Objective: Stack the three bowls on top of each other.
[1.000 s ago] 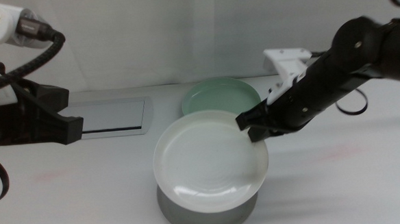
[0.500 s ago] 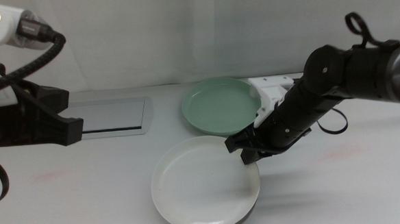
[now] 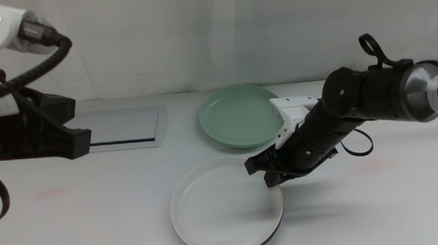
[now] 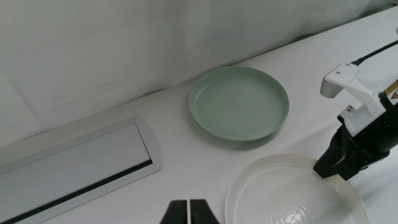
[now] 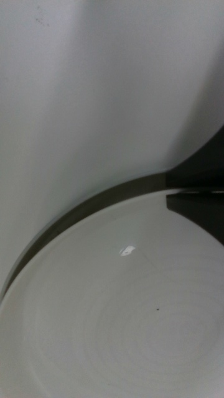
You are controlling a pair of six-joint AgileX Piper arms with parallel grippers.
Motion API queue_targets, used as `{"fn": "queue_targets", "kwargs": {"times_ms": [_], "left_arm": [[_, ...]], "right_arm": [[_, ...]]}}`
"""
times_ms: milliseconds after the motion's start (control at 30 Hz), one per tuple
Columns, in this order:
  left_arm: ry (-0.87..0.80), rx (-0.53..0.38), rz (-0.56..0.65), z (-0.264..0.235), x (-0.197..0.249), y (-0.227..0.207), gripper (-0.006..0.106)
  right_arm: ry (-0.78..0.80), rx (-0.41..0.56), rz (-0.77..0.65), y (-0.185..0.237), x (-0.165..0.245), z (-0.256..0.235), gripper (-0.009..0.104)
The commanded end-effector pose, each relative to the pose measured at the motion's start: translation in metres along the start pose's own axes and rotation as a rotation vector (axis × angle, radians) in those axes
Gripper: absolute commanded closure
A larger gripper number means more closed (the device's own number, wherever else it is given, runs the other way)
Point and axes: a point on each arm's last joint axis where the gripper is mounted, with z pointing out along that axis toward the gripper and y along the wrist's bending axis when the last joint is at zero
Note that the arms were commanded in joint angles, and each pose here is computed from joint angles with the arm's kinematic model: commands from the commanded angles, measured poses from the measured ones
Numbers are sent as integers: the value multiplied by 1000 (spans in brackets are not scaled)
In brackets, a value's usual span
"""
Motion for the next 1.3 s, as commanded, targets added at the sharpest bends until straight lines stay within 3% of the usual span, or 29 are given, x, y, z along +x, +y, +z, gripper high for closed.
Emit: {"fn": "queue_targets", "kwargs": {"times_ms": [0, 233, 600, 800, 967, 1133, 1267], "left_arm": [[-9, 10, -12, -1, 0, -2, 103], [-127, 0, -7, -19, 15, -2, 103], [-341, -33, 19, -41, 107, -3, 103], [-327, -21, -37, -30, 151, -5, 103], [-366, -6, -89, -16, 170, -7, 103], [-387, -4, -72, -4, 185, -8, 103], [-362, -11, -31, 2, 194, -8, 103]], "right_arm": [[-17, 13, -11, -1, -3, 0, 97], [-8, 21, -15, -2, -2, 3, 97], [-3, 34, -32, -4, -2, 3, 97], [-1, 37, -36, -4, -2, 3, 93], [1, 48, -51, -5, -1, 3, 69], [-2, 48, -53, -5, -2, 3, 24], [-4, 48, -55, -5, -2, 3, 3]]}}
